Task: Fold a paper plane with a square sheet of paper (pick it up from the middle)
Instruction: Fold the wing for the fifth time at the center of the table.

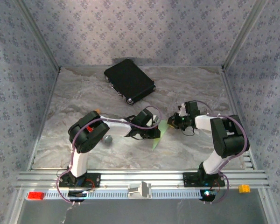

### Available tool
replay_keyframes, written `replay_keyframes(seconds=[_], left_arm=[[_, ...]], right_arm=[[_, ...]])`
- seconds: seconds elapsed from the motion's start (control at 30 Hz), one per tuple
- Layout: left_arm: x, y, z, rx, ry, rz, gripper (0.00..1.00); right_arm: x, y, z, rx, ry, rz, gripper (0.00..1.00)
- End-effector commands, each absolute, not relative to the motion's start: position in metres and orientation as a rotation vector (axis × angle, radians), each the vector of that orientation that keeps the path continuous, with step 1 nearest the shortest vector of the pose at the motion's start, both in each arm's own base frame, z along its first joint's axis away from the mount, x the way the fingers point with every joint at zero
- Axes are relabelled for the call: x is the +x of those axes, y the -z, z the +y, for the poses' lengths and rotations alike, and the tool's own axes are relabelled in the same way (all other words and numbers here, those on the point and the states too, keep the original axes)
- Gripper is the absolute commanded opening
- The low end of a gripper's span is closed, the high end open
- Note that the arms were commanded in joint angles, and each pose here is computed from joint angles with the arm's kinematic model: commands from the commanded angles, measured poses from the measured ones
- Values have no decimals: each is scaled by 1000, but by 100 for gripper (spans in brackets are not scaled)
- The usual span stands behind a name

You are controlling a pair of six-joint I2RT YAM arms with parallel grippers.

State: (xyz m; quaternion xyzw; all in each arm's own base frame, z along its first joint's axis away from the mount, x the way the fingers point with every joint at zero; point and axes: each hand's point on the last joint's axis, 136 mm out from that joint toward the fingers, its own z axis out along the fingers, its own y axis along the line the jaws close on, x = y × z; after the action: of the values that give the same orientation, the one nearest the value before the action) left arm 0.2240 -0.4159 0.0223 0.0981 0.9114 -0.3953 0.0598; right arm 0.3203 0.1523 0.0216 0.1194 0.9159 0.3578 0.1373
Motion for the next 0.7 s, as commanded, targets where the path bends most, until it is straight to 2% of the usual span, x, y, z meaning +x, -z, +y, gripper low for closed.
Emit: replay_keyframes(seconds=[0.0,0.37,0.67], left_arm=[[201,19,-388,238,1020,2930,1],[203,15,-386,180,1026,2909,0],[212,-3,-394,115,1122,2802,2]], right_arm=[[329,-12,144,371,-1028,2663,8],[356,-31,127,400,-986,2605,8],[332,-59,127,407,-964,2558,10]])
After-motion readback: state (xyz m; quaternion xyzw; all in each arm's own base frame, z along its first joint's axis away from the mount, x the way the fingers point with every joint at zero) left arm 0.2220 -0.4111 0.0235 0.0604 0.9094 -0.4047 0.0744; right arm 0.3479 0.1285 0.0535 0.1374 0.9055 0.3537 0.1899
